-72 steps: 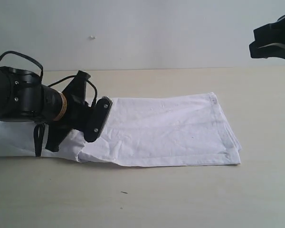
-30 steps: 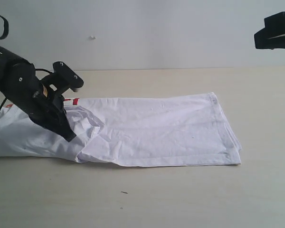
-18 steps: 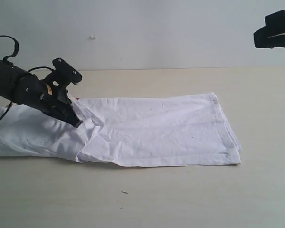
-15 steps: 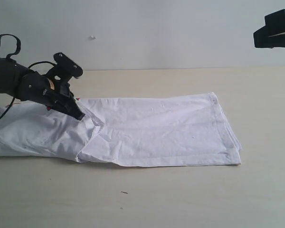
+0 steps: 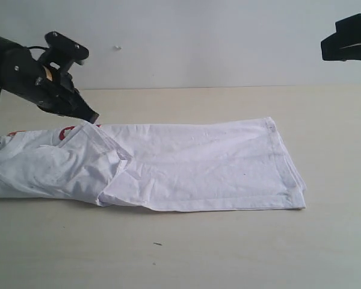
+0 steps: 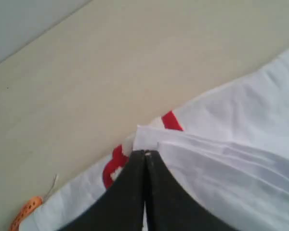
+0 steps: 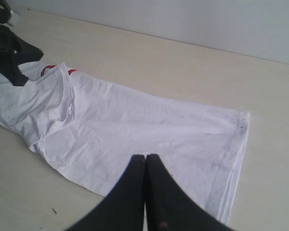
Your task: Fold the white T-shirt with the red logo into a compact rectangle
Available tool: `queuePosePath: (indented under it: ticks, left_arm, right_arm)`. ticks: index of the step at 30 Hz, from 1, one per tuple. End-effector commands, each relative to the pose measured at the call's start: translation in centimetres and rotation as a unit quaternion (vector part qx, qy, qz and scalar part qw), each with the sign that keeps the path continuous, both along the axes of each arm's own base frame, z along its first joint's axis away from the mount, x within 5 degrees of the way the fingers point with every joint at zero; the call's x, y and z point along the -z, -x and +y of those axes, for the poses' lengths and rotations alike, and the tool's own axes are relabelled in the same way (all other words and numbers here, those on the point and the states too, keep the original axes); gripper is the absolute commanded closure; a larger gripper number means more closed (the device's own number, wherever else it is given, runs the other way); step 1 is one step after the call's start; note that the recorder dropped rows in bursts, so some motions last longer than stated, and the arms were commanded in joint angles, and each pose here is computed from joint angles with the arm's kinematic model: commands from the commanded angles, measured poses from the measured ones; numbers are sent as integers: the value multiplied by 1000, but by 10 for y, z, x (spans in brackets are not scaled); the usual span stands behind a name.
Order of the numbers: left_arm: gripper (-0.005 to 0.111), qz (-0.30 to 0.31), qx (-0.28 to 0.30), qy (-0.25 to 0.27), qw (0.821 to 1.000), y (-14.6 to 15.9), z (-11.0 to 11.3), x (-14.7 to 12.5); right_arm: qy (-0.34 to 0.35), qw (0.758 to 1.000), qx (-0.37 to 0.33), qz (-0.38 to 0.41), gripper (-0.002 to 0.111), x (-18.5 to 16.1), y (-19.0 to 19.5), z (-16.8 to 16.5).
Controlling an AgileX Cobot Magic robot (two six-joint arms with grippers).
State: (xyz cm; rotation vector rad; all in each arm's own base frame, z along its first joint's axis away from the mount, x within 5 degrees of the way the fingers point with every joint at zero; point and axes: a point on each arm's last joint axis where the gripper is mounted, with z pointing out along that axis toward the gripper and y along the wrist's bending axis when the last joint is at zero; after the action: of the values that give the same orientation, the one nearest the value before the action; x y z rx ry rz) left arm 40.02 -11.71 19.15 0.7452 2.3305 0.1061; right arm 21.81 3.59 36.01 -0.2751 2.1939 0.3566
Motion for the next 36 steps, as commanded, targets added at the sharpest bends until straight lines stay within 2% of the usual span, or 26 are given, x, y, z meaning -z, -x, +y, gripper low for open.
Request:
queuePosePath:
  ticks: [1,5,9,11,14,21,24,29,36]
  left_arm:
    - [107,28,10,15,999,37,-1,-24]
    - [107,50,6,55,997,65,-1,-29]
    - [107,116,63,71,989,94,-18,-5]
    - [107,129,73,81,986,101,-27,8]
    - [107,115,64,89,987,99,-34,20]
    - [107,88,41,84,992,84,-38,48]
    - [107,99,69,63,991,80,-48,64]
    - [107,92,140,40,985,75,-85,74]
    - [107,87,142,50,985,60,-99,77]
  right_arm:
    - [2,1000,-1,-10,108,-3,3,-1]
    - [2,1000,0,-30,108,-11,11,-1]
    - [1,998,6,-66,108,-23,23,-2]
    - [0,997,8,-79,108,-27,28,-2]
    - [0,996,5,-88,108,-31,35,-2]
    - [-1,996,-1,-91,108,-35,44,-1]
    - [-1,996,-1,-94,108,-36,46,-2]
    - [-1,996,-1,-94,108,-36,46,-2]
    - [-1,996,-2,-93,108,-36,47,-1]
